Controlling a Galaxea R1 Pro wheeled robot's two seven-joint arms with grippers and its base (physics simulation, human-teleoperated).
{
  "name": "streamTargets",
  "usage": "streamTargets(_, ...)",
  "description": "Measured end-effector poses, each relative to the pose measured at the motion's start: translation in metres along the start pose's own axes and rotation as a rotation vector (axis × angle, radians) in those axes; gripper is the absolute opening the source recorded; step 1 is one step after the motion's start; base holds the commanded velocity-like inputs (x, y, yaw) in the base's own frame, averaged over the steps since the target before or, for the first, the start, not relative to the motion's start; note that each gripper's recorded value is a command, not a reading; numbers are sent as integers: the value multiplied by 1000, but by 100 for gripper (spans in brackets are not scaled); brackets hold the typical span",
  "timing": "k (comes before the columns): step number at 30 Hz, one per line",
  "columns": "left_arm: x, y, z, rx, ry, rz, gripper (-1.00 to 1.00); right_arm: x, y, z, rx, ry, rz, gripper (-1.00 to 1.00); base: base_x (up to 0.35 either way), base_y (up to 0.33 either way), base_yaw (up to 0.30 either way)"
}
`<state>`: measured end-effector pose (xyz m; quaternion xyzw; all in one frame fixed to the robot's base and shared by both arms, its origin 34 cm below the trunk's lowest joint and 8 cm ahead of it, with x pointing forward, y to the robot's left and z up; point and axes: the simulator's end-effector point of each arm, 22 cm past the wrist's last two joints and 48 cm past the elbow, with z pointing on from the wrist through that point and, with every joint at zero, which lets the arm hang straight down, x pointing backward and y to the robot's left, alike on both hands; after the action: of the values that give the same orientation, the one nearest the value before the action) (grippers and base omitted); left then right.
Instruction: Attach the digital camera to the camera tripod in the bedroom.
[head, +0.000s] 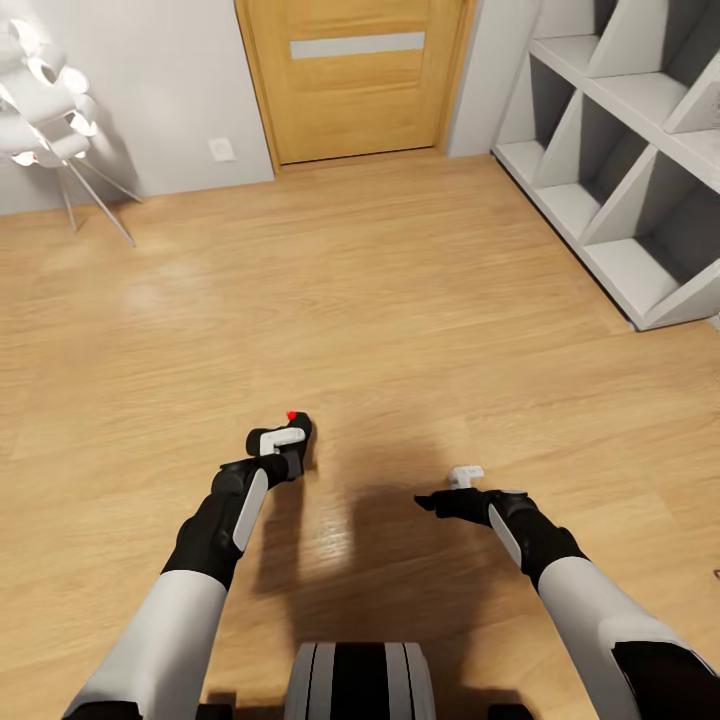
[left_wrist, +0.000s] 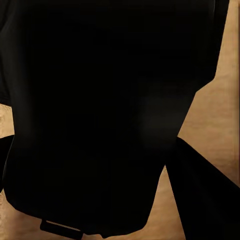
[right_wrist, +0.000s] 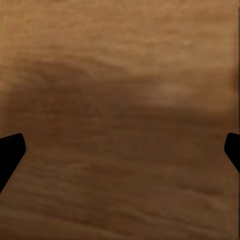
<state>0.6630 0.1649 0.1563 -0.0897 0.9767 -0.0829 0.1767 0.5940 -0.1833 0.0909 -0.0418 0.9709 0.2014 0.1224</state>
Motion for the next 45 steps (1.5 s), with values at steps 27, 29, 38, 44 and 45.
streamTargets(27, -39, -23, -45, 61, -68, -41, -100, -57, 17, -50, 4, -79, -33, 100, 0, 0, 0)
streamTargets(29, -42, -25, -49, 64, -74, -41, -100, -69, 20, -56, 5, -99, -42, 100, 0, 0, 0)
streamTargets(38, -58, -31, -67, 73, -109, -36, -100, -93, 28, -76, 6, -147, -63, 100, 0, 0, 0)
streamTargets(44, -60, -34, -74, 76, -111, -32, -100, -103, 33, -87, 12, -166, -81, 100, 0, 0, 0)
streamTargets(45, -62, -35, -76, 78, -115, -31, -100, -105, 33, -89, 12, -170, -83, 100, 0, 0, 0)
